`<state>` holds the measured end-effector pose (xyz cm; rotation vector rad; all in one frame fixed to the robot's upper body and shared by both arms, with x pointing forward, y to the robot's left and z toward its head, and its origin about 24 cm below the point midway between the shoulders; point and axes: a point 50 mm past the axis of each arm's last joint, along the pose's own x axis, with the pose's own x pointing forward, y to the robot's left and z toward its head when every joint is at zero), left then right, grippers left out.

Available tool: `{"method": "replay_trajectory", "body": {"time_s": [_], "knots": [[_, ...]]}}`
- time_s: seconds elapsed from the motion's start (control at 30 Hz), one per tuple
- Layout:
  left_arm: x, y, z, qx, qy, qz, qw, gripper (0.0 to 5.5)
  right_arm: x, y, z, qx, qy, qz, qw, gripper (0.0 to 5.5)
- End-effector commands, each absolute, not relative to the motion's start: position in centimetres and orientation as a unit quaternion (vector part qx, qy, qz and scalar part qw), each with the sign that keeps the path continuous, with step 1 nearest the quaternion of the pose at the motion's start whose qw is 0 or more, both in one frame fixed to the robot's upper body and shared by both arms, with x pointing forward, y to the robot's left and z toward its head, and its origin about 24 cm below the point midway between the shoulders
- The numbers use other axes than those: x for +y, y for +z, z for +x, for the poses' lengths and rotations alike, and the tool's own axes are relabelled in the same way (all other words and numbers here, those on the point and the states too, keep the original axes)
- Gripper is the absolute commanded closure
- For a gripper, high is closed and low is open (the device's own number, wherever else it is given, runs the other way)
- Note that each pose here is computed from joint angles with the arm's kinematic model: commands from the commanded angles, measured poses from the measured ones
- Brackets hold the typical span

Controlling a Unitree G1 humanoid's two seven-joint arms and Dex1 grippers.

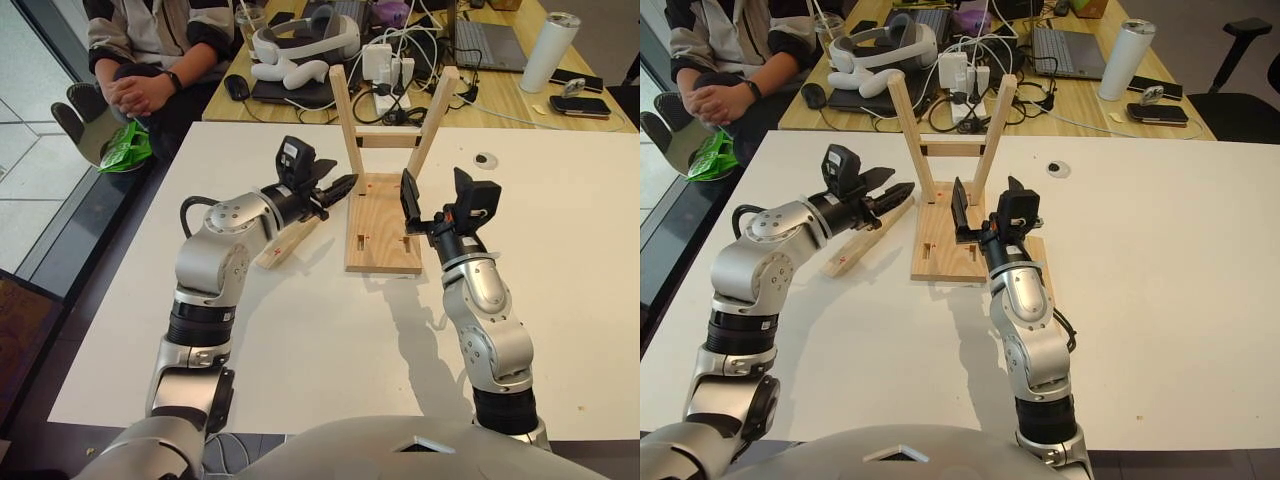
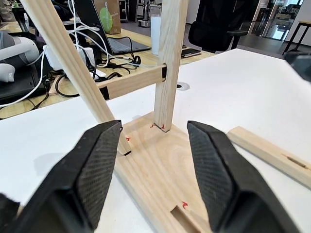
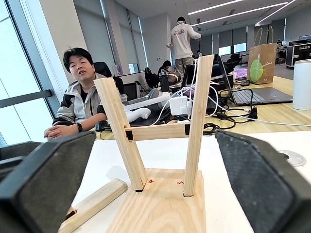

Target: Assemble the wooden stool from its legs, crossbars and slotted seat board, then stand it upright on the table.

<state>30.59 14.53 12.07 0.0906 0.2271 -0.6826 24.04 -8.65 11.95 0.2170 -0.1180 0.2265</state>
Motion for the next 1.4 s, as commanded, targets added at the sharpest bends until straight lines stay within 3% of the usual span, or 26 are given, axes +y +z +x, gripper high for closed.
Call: {"method": "replay_trajectory", "body": {"time_s": [0.03,0.23,0.37,0.57,0.73,0.93,1.4], "knots": [[17.8,9.8,32.5,0.177,-0.240,0.106,0.949,2.99,-8.4,12.3,23.9,-0.059,0.120,0.117,0.984,0.93],[21.3,9.8,35.8,0.202,-0.110,0.103,0.968,2.99,-8.5,11.8,23.9,-0.046,0.120,0.107,0.986,0.93],[22.2,11.0,36.8,0.191,-0.074,0.079,0.976,2.99,-8.4,11.6,23.8,-0.041,0.114,0.107,0.987,0.93],[22.9,12.3,34.9,0.194,-0.132,0.122,0.964,2.83,-8.7,11.5,23.7,-0.037,0.092,0.106,0.989,0.93],[23.7,9.8,32.7,0.287,-0.159,0.158,0.931,2.34,-8.9,11.3,23.6,-0.032,0.086,0.107,0.990,0.93],[24.4,8.3,31.9,0.347,-0.133,0.125,0.920,2.34,-8.8,11.4,23.6,-0.029,0.100,0.108,0.989,0.93],[22.9,7.6,30.6,0.372,-0.194,0.078,0.904,2.34,-8.7,11.7,23.8,-0.028,0.101,0.118,0.988,0.93]]}}
